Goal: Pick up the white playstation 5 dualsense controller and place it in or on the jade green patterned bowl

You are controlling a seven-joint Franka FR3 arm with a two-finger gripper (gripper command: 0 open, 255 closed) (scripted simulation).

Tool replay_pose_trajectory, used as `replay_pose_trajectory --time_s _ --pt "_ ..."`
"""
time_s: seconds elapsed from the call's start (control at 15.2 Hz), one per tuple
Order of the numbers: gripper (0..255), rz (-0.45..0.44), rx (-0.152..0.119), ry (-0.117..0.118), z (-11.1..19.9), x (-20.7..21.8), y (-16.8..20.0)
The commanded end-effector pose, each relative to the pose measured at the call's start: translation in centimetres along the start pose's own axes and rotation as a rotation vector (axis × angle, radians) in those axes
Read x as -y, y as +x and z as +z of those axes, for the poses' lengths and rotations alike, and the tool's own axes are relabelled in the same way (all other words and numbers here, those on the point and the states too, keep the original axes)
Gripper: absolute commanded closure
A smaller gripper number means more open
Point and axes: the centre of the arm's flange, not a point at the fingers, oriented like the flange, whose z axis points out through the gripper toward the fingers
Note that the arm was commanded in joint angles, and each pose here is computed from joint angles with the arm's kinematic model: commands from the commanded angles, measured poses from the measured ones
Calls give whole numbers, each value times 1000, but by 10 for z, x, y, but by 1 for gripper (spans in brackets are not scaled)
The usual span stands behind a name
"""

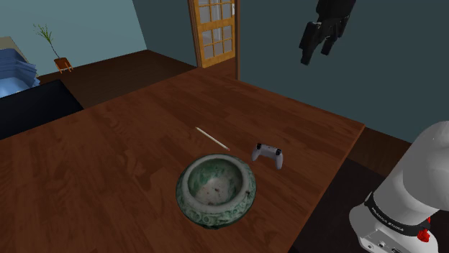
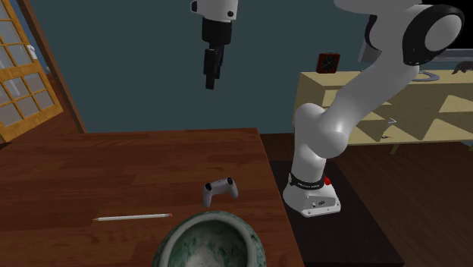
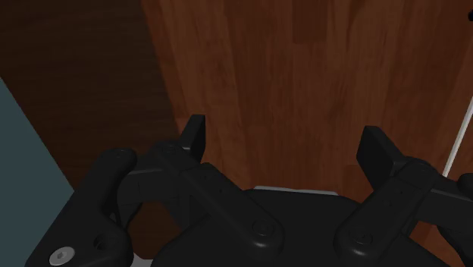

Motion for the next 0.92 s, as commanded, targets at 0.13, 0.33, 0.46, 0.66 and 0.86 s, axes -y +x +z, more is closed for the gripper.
replay_pose_trajectory --time_s 0.13,0.33,0.46,0.66,0.86 --pt "0 -3 4 -3 14 21 -8" --pt "0 -7 9 -9 35 53 -21" --pt "0 -10 12 -12 49 74 -29" --pt "0 -14 18 -17 70 105 -42" --pt "0 -18 23 -23 92 136 -56"
